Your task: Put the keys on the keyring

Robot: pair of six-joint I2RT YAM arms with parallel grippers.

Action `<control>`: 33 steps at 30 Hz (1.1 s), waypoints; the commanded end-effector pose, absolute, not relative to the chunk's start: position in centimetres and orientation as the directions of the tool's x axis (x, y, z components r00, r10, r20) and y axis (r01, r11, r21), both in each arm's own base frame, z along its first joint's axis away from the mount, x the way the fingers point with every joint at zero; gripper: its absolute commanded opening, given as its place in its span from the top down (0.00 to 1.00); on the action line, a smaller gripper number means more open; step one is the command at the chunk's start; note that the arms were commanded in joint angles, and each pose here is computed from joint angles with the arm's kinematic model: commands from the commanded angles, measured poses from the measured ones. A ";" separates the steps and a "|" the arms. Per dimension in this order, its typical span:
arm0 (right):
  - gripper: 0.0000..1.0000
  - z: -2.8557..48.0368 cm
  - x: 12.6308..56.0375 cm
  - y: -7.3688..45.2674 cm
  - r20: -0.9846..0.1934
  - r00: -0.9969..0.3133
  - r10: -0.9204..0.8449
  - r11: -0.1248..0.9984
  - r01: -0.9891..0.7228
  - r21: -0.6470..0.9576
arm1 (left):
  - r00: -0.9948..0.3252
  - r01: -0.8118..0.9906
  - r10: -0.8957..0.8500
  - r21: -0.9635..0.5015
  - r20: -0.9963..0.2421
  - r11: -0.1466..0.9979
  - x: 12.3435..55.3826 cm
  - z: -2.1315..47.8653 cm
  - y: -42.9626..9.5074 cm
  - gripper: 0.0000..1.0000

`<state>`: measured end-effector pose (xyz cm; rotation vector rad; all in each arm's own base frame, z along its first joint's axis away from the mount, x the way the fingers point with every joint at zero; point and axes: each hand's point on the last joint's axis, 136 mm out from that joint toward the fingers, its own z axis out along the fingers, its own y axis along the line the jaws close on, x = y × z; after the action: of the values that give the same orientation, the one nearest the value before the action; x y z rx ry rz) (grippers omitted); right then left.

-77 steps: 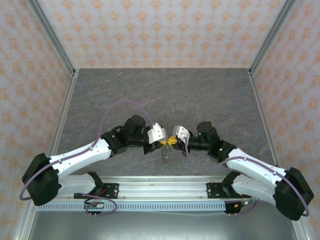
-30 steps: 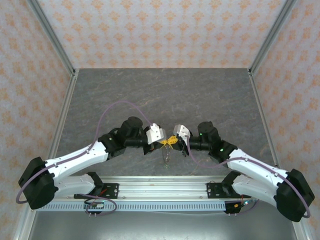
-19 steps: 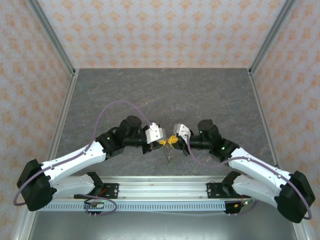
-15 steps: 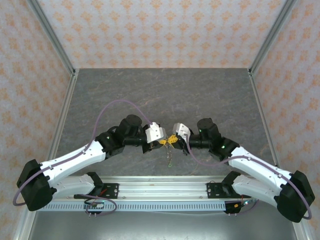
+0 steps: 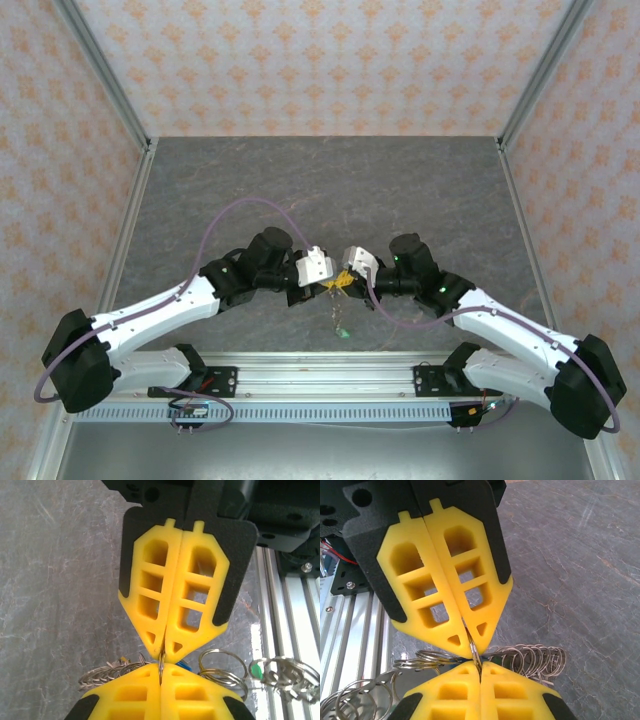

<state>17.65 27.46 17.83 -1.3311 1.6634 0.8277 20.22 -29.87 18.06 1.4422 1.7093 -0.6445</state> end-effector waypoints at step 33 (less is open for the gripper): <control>1.00 18.4 18.2 27.8 -0.943 -0.066 -0.327 0.253 -0.967 -0.020 | -0.061 0.969 0.431 0.051 -0.900 0.242 20.2 19.0 -29.9 0.94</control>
<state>18.09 27.53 17.04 -1.1959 1.6190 0.8718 20.25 -30.00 17.69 1.2931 1.6756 -0.7989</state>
